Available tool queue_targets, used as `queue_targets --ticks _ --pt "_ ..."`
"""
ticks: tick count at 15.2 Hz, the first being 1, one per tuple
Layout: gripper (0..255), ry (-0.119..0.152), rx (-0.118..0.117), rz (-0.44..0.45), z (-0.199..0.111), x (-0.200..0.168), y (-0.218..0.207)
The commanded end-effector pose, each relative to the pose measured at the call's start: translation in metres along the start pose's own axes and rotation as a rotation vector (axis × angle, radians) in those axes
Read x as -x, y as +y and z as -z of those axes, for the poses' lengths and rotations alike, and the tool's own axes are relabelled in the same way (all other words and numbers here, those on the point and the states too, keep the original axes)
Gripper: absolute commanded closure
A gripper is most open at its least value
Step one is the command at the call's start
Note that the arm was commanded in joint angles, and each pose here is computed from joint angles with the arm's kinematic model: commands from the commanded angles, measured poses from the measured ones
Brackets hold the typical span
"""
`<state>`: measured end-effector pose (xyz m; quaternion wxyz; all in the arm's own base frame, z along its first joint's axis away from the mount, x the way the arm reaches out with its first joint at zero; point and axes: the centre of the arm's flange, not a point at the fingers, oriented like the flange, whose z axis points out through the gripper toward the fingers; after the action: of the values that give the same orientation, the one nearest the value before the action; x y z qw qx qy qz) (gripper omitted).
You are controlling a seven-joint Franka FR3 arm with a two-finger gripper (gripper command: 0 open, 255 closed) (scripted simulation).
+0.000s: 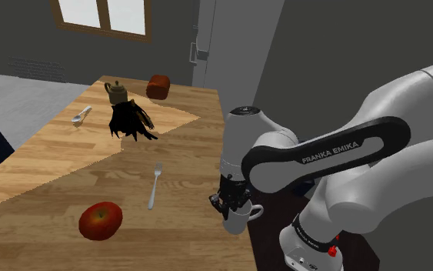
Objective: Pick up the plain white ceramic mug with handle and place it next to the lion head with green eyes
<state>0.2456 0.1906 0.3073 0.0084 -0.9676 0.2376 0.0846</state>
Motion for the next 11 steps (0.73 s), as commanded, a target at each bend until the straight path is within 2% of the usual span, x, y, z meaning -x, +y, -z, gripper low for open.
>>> queue_targets --ticks 1,11 --pt "255 -0.001 0.001 0.000 0.010 0.002 0.001" --pt "255 -0.001 0.001 0.000 0.062 0.011 0.002"
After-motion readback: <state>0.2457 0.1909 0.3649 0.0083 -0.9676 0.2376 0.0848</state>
